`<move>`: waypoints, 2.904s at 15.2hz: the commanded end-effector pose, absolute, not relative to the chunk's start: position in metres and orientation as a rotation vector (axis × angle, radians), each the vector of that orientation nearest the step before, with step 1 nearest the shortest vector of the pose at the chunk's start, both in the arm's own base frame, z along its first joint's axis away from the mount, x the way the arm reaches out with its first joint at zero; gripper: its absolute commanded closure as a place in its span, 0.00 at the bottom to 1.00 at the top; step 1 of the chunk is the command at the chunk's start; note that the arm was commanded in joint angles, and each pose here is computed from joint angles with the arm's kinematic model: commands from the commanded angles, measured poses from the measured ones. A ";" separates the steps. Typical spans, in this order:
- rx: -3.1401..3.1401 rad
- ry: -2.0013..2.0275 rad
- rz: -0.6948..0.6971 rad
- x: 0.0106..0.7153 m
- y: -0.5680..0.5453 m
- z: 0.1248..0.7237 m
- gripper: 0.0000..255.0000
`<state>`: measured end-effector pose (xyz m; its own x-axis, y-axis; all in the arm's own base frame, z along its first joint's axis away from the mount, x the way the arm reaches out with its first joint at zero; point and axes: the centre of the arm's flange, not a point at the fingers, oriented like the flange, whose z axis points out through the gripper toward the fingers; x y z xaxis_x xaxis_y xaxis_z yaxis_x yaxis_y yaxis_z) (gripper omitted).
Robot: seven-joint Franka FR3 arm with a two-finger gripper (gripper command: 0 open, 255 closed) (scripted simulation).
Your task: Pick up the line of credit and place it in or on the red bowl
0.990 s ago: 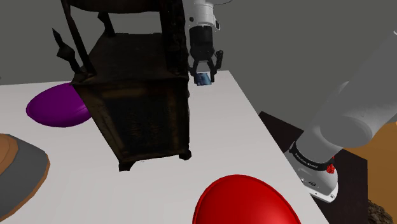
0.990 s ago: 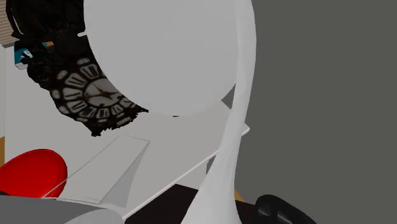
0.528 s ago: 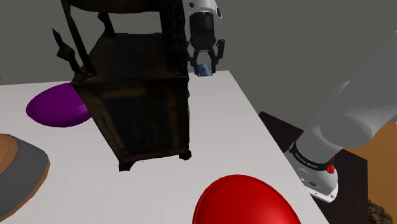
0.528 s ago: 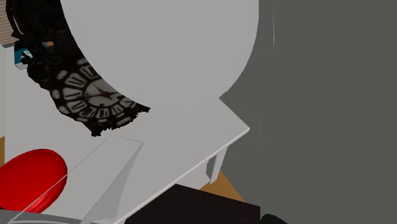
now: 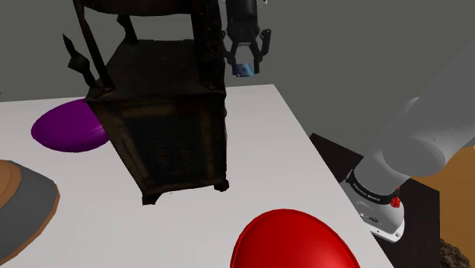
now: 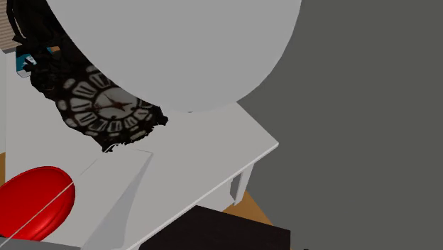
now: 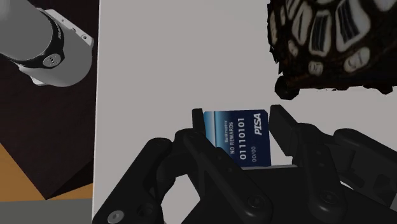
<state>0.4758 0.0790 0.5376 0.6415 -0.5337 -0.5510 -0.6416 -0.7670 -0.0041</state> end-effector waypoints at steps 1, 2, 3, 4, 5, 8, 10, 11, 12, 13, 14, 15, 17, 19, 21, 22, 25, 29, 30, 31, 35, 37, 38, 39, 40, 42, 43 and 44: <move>-2.662 0.965 0.798 0.475 0.077 0.548 1.00; -2.662 0.965 0.798 0.475 0.077 0.554 1.00; -2.662 0.965 0.798 0.475 0.077 0.556 1.00; -2.662 0.965 0.798 0.466 0.086 0.556 1.00; -2.662 0.965 0.798 0.456 0.095 0.557 1.00; -2.662 0.965 0.798 0.427 0.123 0.558 1.00; -2.662 0.965 0.798 0.408 0.141 0.559 1.00; -2.662 0.965 0.798 0.398 0.150 0.560 1.00; -2.662 0.965 0.798 0.389 0.159 0.560 1.00; -2.662 0.965 0.798 0.379 0.168 0.561 1.00; -2.662 0.965 0.798 0.370 0.177 0.561 1.00; -2.662 0.965 0.798 0.360 0.186 0.562 1.00; -2.662 0.965 0.798 0.341 0.204 0.563 1.00; -2.662 0.965 0.798 0.321 0.222 0.564 1.00; -2.662 0.965 0.798 0.302 0.240 0.565 1.00; -2.662 0.965 0.798 0.293 0.249 0.566 1.00; -2.662 0.965 0.798 0.264 0.276 0.567 1.00; -2.662 0.965 0.798 0.225 0.312 0.569 1.00; -2.662 0.965 0.798 0.216 0.321 0.570 1.00; -2.662 0.965 0.798 0.206 0.330 0.570 1.00; -2.662 0.965 0.798 0.167 0.366 0.572 1.00; -2.662 0.965 0.798 0.145 0.387 0.574 1.00; -2.662 0.965 0.798 0.145 0.387 0.568 1.00; -2.662 0.965 0.798 0.145 0.387 0.563 1.00; -2.662 0.965 0.798 0.145 0.387 0.558 1.00; -2.662 0.965 0.798 0.145 0.387 0.547 1.00; -2.662 0.965 0.798 0.145 0.387 0.542 1.00; -2.662 0.965 0.798 0.145 0.387 0.537 1.00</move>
